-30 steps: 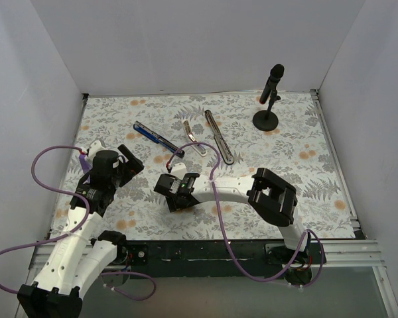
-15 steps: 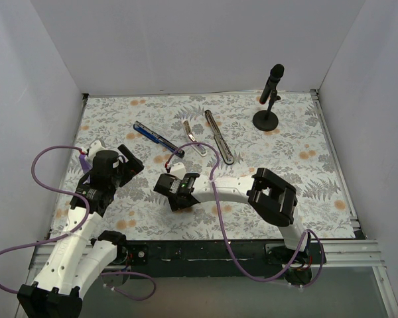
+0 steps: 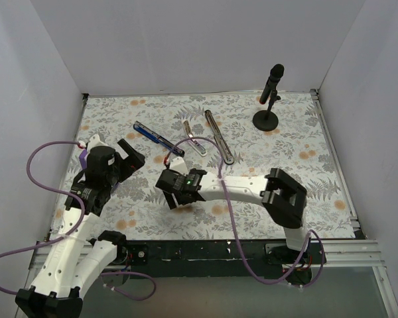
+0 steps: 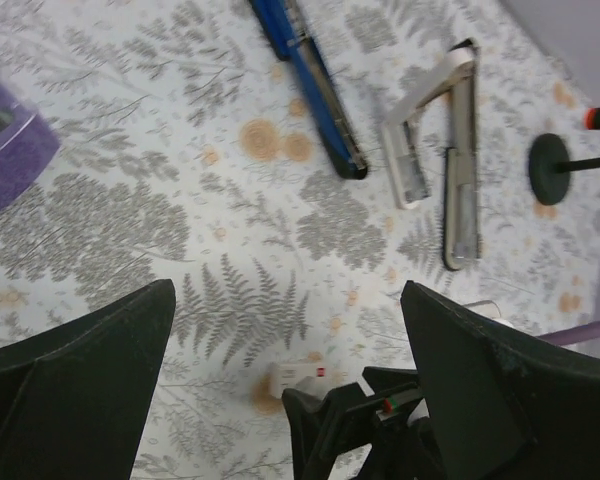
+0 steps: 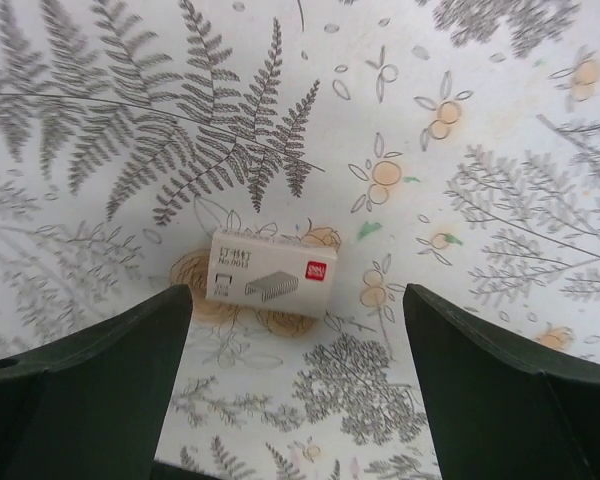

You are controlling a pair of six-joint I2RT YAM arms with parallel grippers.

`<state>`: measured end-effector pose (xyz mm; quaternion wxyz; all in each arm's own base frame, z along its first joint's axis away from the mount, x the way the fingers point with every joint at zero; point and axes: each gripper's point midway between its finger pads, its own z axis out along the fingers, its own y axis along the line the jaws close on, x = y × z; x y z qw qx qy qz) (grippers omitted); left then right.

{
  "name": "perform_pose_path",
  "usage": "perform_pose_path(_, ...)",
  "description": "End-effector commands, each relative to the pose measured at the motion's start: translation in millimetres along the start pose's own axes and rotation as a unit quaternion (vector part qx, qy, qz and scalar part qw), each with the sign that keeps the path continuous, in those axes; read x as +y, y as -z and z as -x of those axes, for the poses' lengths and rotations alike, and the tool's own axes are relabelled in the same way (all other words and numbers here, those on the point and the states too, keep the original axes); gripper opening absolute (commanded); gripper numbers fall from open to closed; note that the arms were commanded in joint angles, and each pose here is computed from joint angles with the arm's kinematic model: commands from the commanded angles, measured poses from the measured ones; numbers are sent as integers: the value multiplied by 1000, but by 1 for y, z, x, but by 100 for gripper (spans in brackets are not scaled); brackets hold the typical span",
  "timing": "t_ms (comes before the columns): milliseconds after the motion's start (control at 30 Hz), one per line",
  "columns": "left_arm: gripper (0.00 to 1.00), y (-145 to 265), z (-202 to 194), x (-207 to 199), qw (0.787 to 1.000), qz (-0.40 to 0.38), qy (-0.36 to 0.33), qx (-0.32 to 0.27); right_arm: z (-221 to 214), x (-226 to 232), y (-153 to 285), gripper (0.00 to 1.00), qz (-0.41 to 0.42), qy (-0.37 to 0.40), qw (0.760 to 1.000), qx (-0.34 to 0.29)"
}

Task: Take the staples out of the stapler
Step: Close the staple box at the center of the board, then reset both arms

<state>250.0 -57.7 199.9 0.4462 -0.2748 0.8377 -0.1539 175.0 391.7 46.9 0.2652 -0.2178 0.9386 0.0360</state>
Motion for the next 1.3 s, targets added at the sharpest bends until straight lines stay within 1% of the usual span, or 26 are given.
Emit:
perform_pose_path(0,98,43,43,-63,992,-123,-2,-33,69,-20,84,95,54,-21,991,-118)
perform_pose_path(33,98,48,44,-75,988,-150,-3,-26,79,-42,84,95,45,-25,991,-121)
perform_pose_path(67,98,53,47,-83,985,-171,-6,-27,78,-50,84,95,61,-27,992,-107)
perform_pose_path(100,98,59,50,-92,981,-192,-10,-30,85,-66,96,96,69,-30,991,-112)
perform_pose_path(133,98,65,55,-104,974,-223,-21,-39,94,-90,97,96,55,-32,991,-119)
perform_pose_path(200,98,77,52,-118,961,-271,-42,-32,101,-122,118,96,40,-40,987,-148)
perform_pose_path(233,98,82,56,-123,956,-284,-52,-43,109,-143,124,96,24,-58,984,-164)
perform_pose_path(267,98,85,56,-125,954,-291,-54,-42,111,-156,130,96,20,-52,982,-180)
perform_pose_path(300,98,90,59,-127,952,-298,-55,-47,107,-169,144,96,28,-61,977,-202)
perform_pose_path(333,98,97,62,-131,947,-311,-59,-56,117,-189,149,97,26,-85,969,-230)
perform_pose_path(367,98,103,61,-134,941,-326,-65,-57,119,-197,170,97,50,-93,960,-261)
perform_pose_path(400,98,110,57,-139,933,-349,-76,-51,110,-207,164,97,50,-99,959,-261)
perform_pose_path(433,98,114,55,-140,926,-365,-82,-59,115,-219,171,97,49,-114,951,-283)
perform_pose_path(467,98,115,53,-140,924,-369,-80,-57,115,-225,185,97,57,-121,944,-302)
perform_pose_path(533,98,111,49,-139,923,-372,-79,-52,114,-229,194,98,60,-127,939,-314)
perform_pose_path(633,98,105,40,-140,923,-374,-83,-30,115,-227,208,98,77,-132,933,-327)
perform_pose_path(700,98,100,36,-139,923,-373,-92,-22,113,-228,211,98,79,-137,932,-328)
perform_pose_path(800,98,94,33,-135,925,-365,-103,-25,114,-229,214,97,79,-140,927,-338)
perform_pose_path(867,98,89,33,-132,928,-357,-102,-27,114,-231,215,97,75,-143,925,-343)
perform_pose_path(1033,98,77,26,-130,934,-346,-90,-5,114,-233,215,97,70,-144,924,-347)
perform_pose_path(1133,98,75,25,-128,934,-347,-89,-12,113,-235,216,97,66,-145,924,-347)
perform_pose_path(1200,98,73,29,-126,936,-340,-87,-27,113,-236,217,97,66,-146,924,-348)
perform_pose_path(1267,98,79,33,-127,932,-347,-100,-41,113,-236,219,97,68,-146,923,-350)
